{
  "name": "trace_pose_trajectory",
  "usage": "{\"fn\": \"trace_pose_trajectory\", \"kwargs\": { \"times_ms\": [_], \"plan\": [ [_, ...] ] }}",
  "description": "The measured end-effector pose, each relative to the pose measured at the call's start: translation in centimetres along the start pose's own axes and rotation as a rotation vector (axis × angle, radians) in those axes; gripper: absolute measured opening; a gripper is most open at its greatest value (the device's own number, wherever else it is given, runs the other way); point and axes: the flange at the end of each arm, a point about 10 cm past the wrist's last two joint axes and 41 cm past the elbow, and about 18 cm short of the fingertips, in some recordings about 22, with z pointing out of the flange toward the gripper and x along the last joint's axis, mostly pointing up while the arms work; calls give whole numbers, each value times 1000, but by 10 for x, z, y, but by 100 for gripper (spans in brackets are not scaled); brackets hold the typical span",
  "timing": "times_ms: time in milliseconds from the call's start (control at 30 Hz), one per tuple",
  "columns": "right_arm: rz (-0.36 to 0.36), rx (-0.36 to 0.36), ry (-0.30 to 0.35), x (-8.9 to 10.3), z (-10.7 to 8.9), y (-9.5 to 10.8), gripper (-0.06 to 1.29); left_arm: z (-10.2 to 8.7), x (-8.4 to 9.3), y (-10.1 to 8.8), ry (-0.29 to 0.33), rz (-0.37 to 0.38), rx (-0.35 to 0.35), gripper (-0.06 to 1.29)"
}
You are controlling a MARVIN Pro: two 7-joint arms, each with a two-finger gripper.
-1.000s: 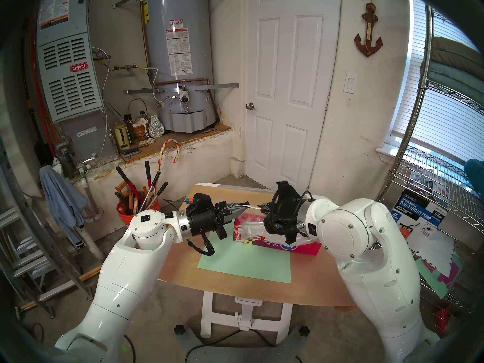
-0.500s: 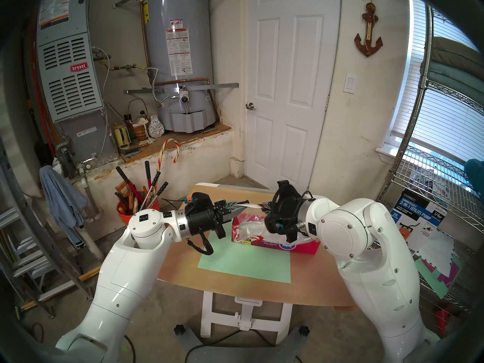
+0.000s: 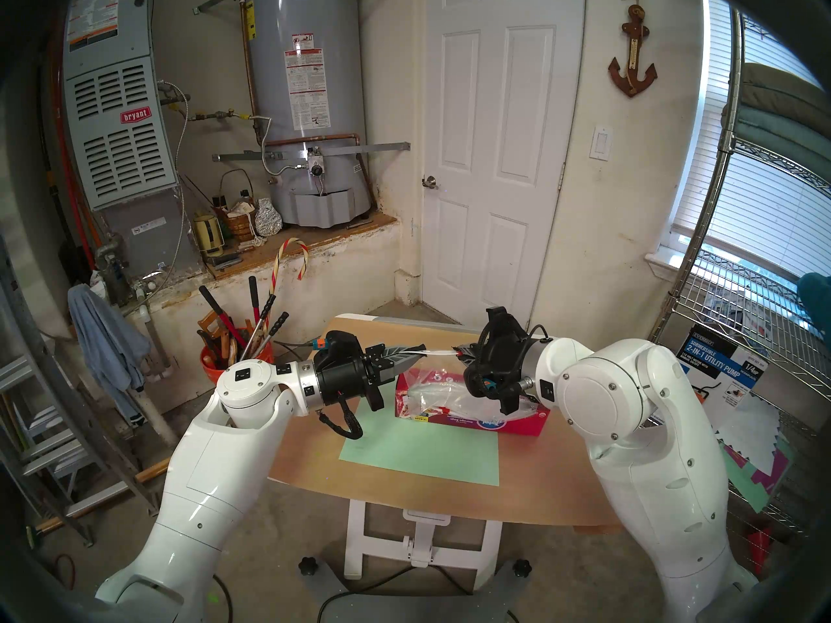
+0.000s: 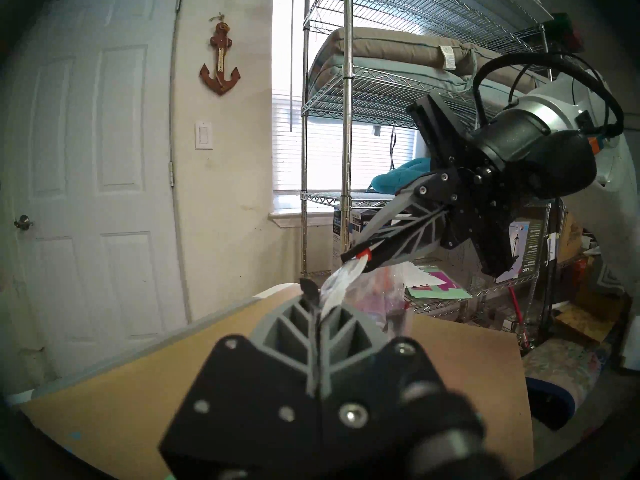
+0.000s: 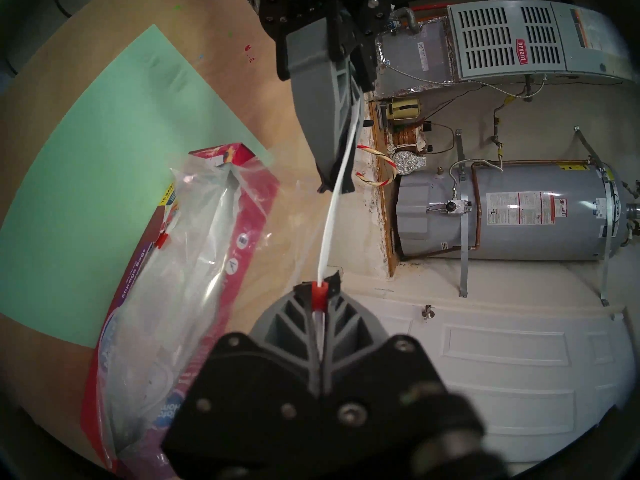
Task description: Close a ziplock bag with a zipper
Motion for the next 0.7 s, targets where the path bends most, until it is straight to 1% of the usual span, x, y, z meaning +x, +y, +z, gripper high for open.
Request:
{"fn": "trace_pose_trajectory", "kwargs": {
  "times_ms": [300, 700],
  "plan": [
    [15, 11, -18, -12, -7, -6, -3, -4, 0, -3, -1, -3, 20, -2],
    [28, 14, -73, -41, -22, -13, -3, -9, -2, -4, 1, -2, 39, -2]
  ]
}}
